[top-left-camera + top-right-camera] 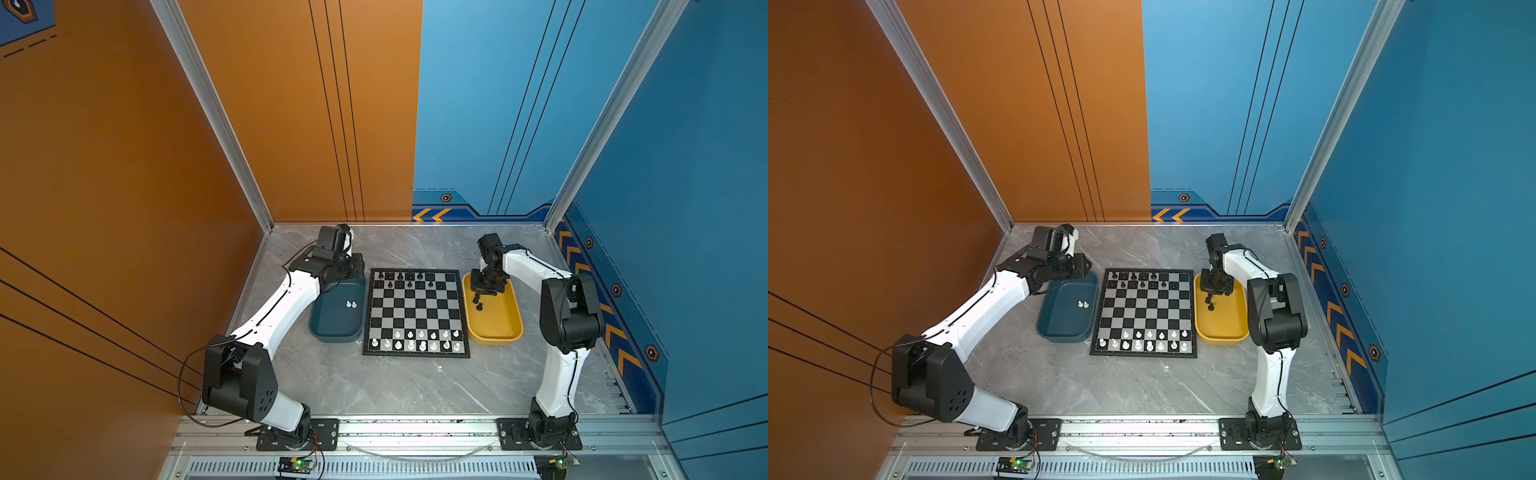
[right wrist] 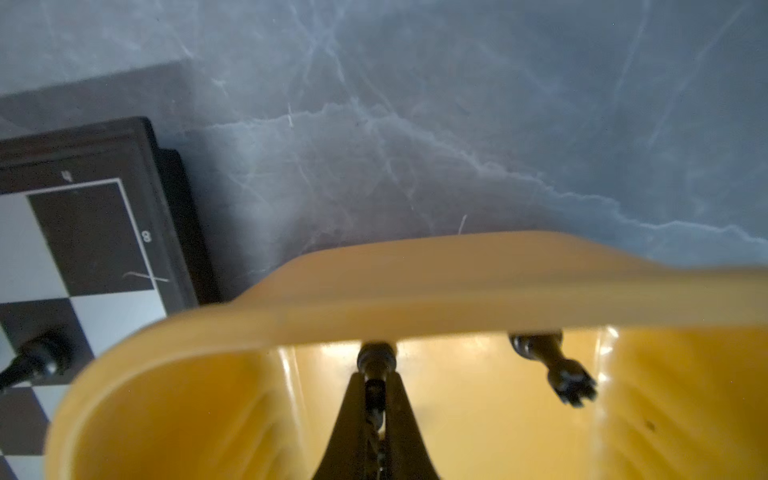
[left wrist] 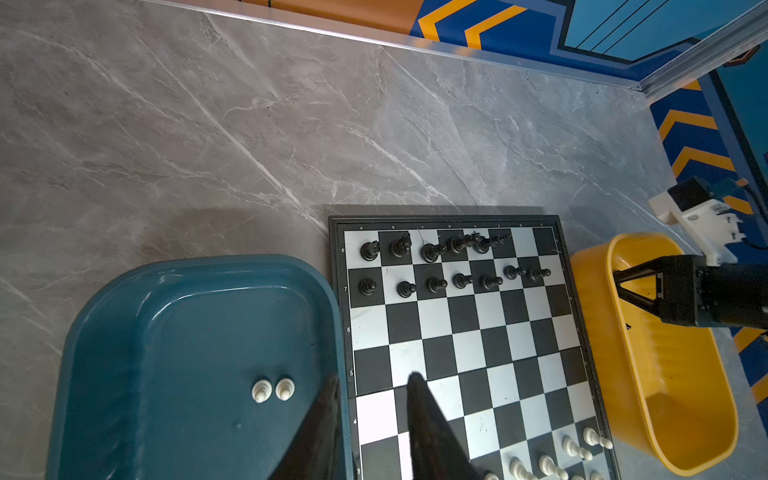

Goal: Set up the chess pieces on the board
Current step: 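Lift the black pawn and carry it over the board's black second row, then lower the black pawn onto the end square of the black pawn row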

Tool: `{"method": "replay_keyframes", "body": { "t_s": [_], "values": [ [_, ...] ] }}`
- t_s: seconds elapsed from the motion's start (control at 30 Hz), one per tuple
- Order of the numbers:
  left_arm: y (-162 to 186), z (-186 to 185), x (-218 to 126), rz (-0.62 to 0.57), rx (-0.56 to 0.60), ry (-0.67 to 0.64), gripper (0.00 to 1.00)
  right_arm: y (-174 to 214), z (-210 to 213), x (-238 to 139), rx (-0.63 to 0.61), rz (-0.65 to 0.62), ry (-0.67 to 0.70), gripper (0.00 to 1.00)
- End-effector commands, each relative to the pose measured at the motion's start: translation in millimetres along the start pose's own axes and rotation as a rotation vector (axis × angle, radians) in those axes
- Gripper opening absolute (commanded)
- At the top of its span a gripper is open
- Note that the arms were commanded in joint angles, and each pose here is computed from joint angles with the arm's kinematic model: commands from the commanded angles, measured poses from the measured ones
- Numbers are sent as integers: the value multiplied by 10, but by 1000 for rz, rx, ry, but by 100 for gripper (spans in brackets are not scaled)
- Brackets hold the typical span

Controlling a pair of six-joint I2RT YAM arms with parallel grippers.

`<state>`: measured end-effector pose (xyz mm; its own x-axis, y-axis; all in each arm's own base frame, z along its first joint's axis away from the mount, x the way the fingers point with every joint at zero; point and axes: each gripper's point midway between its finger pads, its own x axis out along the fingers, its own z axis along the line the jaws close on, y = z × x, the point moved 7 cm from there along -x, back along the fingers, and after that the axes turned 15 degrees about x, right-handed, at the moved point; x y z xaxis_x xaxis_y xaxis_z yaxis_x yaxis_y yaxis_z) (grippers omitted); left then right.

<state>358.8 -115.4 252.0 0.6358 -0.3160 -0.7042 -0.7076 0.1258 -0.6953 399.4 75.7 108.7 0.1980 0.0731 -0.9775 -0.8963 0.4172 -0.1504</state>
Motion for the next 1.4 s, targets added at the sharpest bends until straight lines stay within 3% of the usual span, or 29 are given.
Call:
{"method": "replay_keyframes", "body": {
  "t_s": [0.0,0.27,0.67,0.83,0.97,1.37],
  "values": [
    [2,-19,-6,-10,-2,17,30,-37,17,13,10,0,-7,2],
    [14,-12,-6,-8,2,15,30,-21,11,-235,-6,-41,10,0],
    [70,11,-15,-11,14,17,30,148,83,-1106,-114,-149,53,0],
    [99,33,-9,-28,3,27,30,277,300,-1398,-178,-192,26,0],
    [117,45,-4,-29,-1,32,30,327,508,-1391,-225,-188,5,0],
    [127,75,-24,-41,-6,32,31,126,968,-828,-266,-95,-4,0]
  ]
}}
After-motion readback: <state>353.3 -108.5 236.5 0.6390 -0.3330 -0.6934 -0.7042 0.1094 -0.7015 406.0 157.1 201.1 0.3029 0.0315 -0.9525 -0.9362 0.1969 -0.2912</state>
